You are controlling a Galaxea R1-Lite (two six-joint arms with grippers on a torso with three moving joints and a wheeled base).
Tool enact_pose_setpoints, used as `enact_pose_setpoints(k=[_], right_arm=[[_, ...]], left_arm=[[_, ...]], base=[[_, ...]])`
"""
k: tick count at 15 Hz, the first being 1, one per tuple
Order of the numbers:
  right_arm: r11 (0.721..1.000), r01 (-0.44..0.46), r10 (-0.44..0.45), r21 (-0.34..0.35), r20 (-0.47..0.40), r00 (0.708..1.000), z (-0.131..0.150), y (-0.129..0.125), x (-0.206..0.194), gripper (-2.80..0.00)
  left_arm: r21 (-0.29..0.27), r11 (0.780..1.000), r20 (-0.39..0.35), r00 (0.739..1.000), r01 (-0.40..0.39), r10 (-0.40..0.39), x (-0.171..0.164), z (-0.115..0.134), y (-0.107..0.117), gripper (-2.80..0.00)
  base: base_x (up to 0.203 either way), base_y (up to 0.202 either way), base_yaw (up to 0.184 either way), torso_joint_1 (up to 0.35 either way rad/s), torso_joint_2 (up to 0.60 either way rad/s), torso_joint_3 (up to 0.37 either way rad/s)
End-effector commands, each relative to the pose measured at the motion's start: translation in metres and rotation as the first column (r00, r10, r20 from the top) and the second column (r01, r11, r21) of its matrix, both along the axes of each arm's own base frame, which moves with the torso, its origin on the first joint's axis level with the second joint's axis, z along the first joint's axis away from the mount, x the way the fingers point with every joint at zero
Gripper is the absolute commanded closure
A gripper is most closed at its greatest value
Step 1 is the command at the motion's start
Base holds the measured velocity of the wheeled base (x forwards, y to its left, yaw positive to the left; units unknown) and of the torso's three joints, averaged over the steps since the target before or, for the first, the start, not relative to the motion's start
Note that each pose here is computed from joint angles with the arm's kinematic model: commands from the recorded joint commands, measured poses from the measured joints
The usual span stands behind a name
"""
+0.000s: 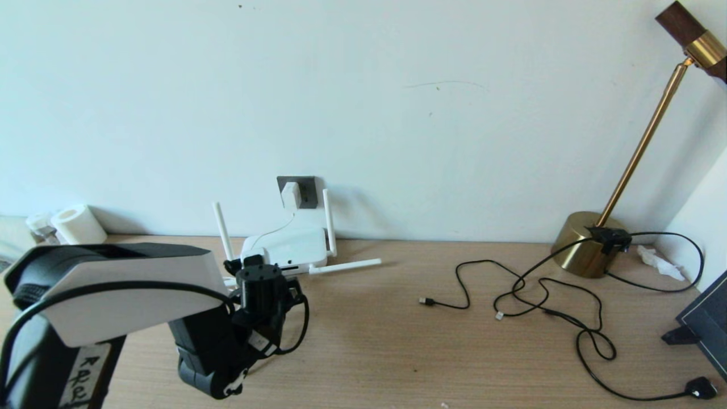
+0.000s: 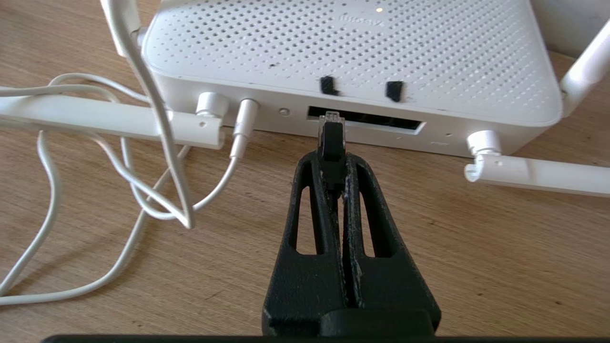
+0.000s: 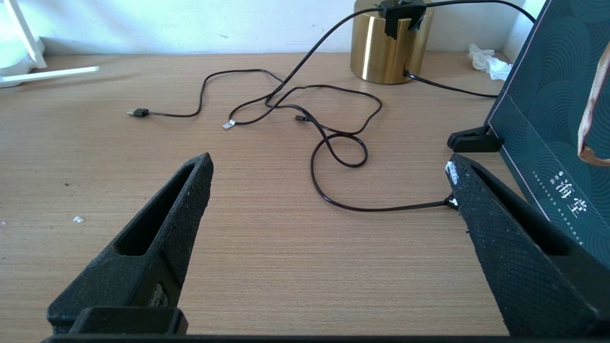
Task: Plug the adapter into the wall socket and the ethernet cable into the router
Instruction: Plug cable into router interface
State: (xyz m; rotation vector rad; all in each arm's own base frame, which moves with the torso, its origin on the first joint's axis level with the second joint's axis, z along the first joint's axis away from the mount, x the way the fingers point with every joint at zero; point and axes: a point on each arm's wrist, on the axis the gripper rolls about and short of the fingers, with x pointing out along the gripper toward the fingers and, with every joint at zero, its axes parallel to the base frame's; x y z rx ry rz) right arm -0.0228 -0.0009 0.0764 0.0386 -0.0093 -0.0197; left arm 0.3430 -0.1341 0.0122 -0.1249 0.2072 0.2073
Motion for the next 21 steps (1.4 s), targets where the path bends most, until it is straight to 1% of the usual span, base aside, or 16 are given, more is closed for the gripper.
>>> enact_pose_setpoints(k=[1, 8, 10, 12, 16, 19, 21], right_arm=[[1.000, 0.000, 0.000, 0.000, 0.000, 1.000, 0.0000, 0.0000, 0.0000, -2.80], [1.000, 0.000, 0.000, 0.000, 0.000, 1.000, 0.0000, 0.0000, 0.0000, -2.80], [1.000, 0.000, 0.000, 0.000, -0.001, 1.000, 0.0001, 0.0000, 0.0001, -2.80], [1.000, 0.000, 0.000, 0.000, -0.001, 1.000, 0.0001, 0.0000, 0.0001, -2.80], [1.000, 0.000, 0.000, 0.000, -0.001, 1.000, 0.0001, 0.0000, 0.0001, -2.80], [1.000, 0.000, 0.000, 0.000, 0.000, 1.000, 0.0000, 0.0000, 0.0000, -2.80], [1.000, 0.000, 0.000, 0.000, -0.001, 1.000, 0.0001, 0.0000, 0.0001, -2.80]], left_arm=[[-0.004, 1.000, 0.002, 1.000, -0.010, 0.010, 0.0003, -0.0006, 0.0030, 0.00], [-0.004, 1.000, -0.004, 1.000, -0.017, 0.017, 0.0001, -0.0018, 0.0066, 0.00], [-0.007, 1.000, -0.006, 1.000, -0.002, 0.002, -0.0014, -0.0020, 0.0070, 0.00], [-0.014, 1.000, 0.017, 1.000, 0.004, -0.003, -0.0008, 0.0001, 0.0066, 0.00], [-0.015, 1.000, 0.015, 1.000, 0.023, -0.023, -0.0007, 0.0001, 0.0062, 0.00], [0.002, 0.999, 0.008, 0.999, 0.034, -0.034, -0.0011, -0.0023, 0.0046, 0.00], [0.004, 0.999, 0.009, 0.999, 0.037, -0.037, -0.0014, -0.0022, 0.0038, 0.00]], base=[[0.000, 0.000, 0.000, 0.000, 0.00, 0.000], [0.000, 0.000, 0.000, 0.000, 0.00, 0.000], [0.000, 0.000, 0.000, 0.000, 0.00, 0.000], [0.000, 0.000, 0.000, 0.000, 0.00, 0.000], [0.000, 0.000, 0.000, 0.000, 0.00, 0.000], [0.000, 0.000, 0.000, 0.000, 0.00, 0.000], [0.000, 0.000, 0.000, 0.000, 0.00, 0.000]])
